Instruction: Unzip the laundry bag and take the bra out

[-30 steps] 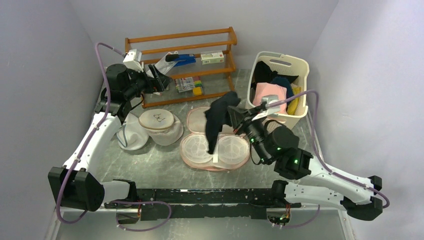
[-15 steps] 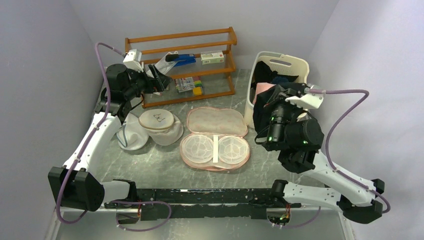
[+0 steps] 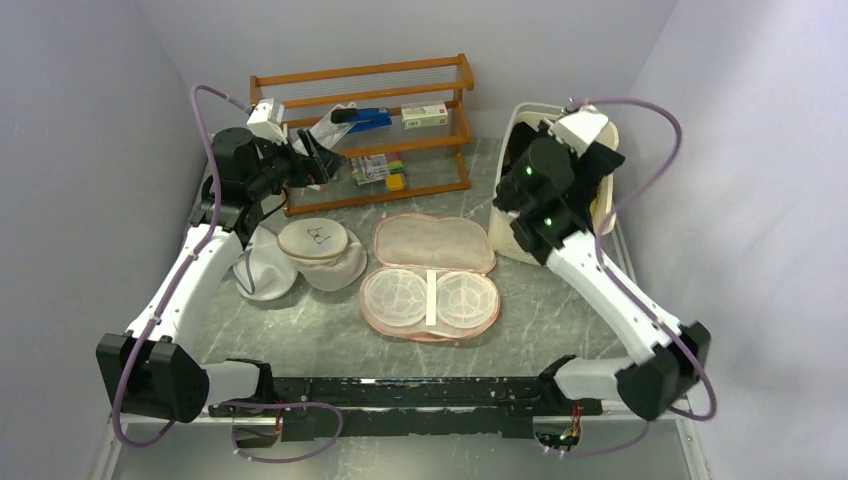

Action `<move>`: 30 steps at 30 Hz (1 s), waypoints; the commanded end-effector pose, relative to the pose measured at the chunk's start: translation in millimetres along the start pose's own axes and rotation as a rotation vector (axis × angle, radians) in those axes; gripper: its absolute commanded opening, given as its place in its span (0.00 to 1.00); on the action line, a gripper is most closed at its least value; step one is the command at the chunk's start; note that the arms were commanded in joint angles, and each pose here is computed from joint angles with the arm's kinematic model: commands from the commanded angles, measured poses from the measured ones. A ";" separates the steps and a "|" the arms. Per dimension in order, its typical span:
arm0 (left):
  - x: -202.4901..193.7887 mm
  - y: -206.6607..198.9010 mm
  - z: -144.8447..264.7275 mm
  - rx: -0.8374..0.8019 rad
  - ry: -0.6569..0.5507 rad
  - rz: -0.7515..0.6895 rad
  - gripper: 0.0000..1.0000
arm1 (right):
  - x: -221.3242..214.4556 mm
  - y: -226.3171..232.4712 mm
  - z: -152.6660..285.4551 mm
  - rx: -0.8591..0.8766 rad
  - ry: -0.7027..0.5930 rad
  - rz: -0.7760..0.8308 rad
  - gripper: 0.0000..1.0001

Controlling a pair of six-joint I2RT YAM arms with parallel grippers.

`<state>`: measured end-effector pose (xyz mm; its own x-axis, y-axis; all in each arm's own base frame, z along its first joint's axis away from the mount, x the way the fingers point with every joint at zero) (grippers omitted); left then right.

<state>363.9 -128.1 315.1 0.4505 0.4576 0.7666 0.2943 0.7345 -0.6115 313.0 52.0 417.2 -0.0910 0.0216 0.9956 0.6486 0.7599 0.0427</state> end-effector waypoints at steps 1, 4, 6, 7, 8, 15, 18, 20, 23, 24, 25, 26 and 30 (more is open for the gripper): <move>9.2 -7.6 2.6 -0.038 -0.027 -0.010 0.99 | -8.2 19.7 -51.9 -0.036 0.003 -0.027 0.00; 8.4 -6.9 1.8 -0.037 -0.024 -0.009 0.99 | -23.9 33.1 -90.6 -0.030 -0.020 0.006 0.00; 7.8 -6.1 1.1 -0.036 -0.022 -0.008 0.99 | -38.7 43.7 -111.9 -0.014 -0.001 0.006 0.00; 7.2 -5.4 0.4 -0.034 -0.020 -0.006 0.99 | -51.8 51.8 -121.6 0.005 0.018 0.018 0.00; 7.7 -5.8 0.3 -0.036 -0.020 -0.006 0.99 | -62.3 57.0 -129.6 0.018 0.036 0.018 0.00; 7.7 -4.3 0.1 -0.029 -0.020 -0.009 0.99 | -133.6 72.9 -174.7 0.029 0.158 0.047 0.00; 6.6 -3.7 -1.1 -0.036 -0.014 -0.001 0.99 | -169.7 83.6 -206.5 0.089 0.214 0.099 0.25; 5.4 -2.3 -2.6 -0.036 -0.008 0.003 0.99 | -172.2 94.7 -223.3 0.117 0.260 0.204 0.41; 4.6 0.3 -3.9 -0.031 -0.003 0.009 0.99 | -138.7 99.0 -227.6 0.123 0.259 0.216 0.59; 4.7 0.1 -3.8 -0.038 -0.001 0.013 0.99 | -129.3 98.3 -224.2 0.139 0.250 0.191 0.69; 5.3 -0.1 -3.8 -0.046 0.000 0.018 0.99 | -117.4 96.4 -218.3 0.167 0.235 0.165 0.73; 5.6 1.1 -3.3 -0.050 0.001 0.028 0.99 | -115.1 95.6 -210.2 0.206 0.237 0.149 0.74; 6.9 4.8 -3.8 -0.053 0.000 0.041 0.99 | -99.3 99.5 -167.8 0.435 0.254 0.039 0.77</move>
<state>368.6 -124.3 310.3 0.4723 0.4729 0.7439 0.2857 0.7162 -0.6367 544.2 -13.6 292.7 0.2350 0.0038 0.9720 0.4617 0.8795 -0.1151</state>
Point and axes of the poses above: each gripper's point midway between its finger pads, its own z axis back along the fingers, its own y axis along the line the jaws close on, x = y × z, the point moved 3 cm from there along z, back along the fingers, and after that the axes turned 10 degrees about z, right-handed, at the moved point
